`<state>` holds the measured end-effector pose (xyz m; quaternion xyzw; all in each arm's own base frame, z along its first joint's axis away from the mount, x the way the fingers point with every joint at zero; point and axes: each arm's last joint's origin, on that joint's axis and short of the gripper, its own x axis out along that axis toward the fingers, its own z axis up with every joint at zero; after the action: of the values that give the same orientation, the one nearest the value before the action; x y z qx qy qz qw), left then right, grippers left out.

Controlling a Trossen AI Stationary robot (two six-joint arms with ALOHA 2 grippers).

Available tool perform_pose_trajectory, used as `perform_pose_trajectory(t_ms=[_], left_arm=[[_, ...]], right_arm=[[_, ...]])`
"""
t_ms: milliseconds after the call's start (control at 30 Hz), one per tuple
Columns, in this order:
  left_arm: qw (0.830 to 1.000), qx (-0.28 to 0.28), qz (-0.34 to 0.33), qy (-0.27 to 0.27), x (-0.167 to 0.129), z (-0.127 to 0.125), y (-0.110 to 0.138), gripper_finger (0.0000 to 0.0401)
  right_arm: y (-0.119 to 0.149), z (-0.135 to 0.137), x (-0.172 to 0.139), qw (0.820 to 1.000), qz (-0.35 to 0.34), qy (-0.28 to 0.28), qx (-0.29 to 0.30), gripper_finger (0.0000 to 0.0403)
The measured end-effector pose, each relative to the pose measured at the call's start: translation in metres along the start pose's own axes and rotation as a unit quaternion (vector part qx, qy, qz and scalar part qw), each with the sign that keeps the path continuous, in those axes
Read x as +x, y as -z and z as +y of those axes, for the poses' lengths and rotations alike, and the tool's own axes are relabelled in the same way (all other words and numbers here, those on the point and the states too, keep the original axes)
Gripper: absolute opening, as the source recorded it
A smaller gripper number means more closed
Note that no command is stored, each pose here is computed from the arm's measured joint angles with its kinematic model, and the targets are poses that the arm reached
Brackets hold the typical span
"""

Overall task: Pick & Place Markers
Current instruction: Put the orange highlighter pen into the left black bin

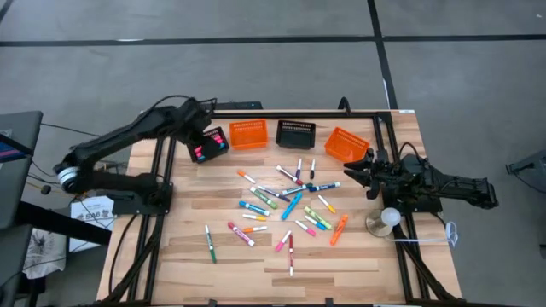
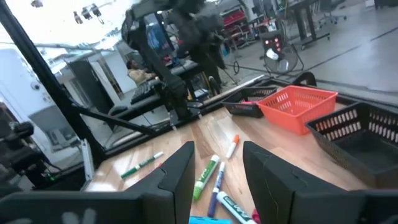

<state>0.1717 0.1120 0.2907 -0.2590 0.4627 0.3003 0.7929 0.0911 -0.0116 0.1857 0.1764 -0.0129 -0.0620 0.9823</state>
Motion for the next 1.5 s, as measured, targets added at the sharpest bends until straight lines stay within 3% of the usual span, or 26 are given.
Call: perform_pose_trajectory(t_ms=[167,300,567,733,967,1267,1367,1500], left_arm=[[0.987,-0.015,-0.121,0.101,-0.036,-0.034,0.009,0.0206],[0.968,-0.011,-0.187,0.165,-0.049,-0.063,0.01,0.0199],[0.944,0.013,-0.251,0.216,-0.04,-0.126,0.012,0.0185],[0.938,0.015,-0.258,0.232,-0.025,-0.155,0.015,0.018],[0.948,0.014,-0.222,0.226,-0.005,-0.171,0.022,0.0181],[0.949,0.017,-0.222,0.225,-0.004,-0.172,0.022,0.0181],[0.949,0.018,-0.222,0.225,-0.004,-0.172,0.022,0.0181],[0.949,0.019,-0.222,0.225,-0.004,-0.172,0.022,0.0181]], right_arm=[[-0.001,0.0,0.0,0.998,-0.002,-0.005,0.056,0.0125],[0.0,0.003,0.0,0.999,0.013,-0.042,0.024,0.0125],[0.002,0.005,0.0,0.995,0.032,-0.092,0.001,0.0125],[0.005,0.006,0.002,0.992,0.06,-0.115,0.002,0.0125],[-0.009,0.013,0.006,0.98,0.142,-0.127,-0.059,0.0125],[-0.02,0.029,0.03,0.943,0.263,-0.175,-0.101,0.0125],[-0.018,0.034,0.039,0.934,0.275,-0.192,-0.121,0.0125],[-0.019,0.04,0.055,0.938,0.243,-0.211,-0.129,0.0125]])
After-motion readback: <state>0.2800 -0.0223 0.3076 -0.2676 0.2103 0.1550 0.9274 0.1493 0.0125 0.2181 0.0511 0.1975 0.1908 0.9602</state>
